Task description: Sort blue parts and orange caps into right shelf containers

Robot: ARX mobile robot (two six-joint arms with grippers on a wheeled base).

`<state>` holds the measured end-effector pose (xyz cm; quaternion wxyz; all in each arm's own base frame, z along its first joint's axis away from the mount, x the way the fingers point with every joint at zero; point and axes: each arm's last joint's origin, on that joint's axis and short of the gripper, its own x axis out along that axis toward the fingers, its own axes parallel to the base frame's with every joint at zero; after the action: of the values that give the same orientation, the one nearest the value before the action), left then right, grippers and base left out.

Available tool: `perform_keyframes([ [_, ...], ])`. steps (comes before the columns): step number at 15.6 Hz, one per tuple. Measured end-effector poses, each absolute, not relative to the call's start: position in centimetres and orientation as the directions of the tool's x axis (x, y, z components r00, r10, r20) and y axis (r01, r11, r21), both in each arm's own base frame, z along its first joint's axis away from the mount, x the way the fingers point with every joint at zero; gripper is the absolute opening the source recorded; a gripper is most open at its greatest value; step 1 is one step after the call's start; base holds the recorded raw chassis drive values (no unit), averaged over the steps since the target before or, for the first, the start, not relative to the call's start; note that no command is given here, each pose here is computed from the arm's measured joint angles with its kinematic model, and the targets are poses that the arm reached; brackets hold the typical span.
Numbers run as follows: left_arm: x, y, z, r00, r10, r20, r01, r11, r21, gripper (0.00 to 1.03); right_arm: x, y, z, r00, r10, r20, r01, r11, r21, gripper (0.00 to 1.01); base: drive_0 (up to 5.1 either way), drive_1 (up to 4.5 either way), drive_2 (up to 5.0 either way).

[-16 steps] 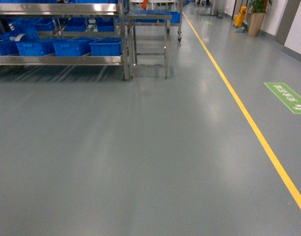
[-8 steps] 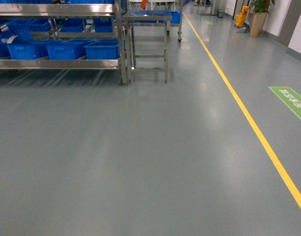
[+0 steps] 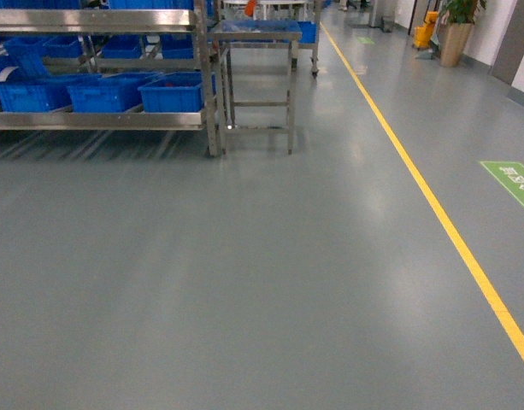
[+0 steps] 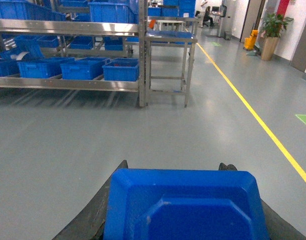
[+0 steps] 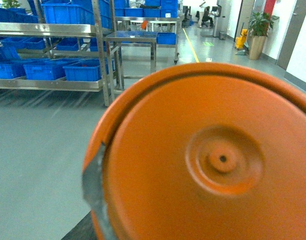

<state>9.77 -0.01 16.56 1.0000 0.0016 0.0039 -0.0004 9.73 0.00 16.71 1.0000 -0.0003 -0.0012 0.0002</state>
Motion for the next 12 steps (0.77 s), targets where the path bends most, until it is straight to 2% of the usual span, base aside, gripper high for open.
perform_keyframes([
  [12,9.77,-0.01,16.58,1.0,0.0,-0.006,0.0,1.0,0.003,0.42,9.73,0.0,16.69,1.0,0.0,0.001,0.0,1.0,-0.001,0.46,0.0,4.28,-4.3],
])
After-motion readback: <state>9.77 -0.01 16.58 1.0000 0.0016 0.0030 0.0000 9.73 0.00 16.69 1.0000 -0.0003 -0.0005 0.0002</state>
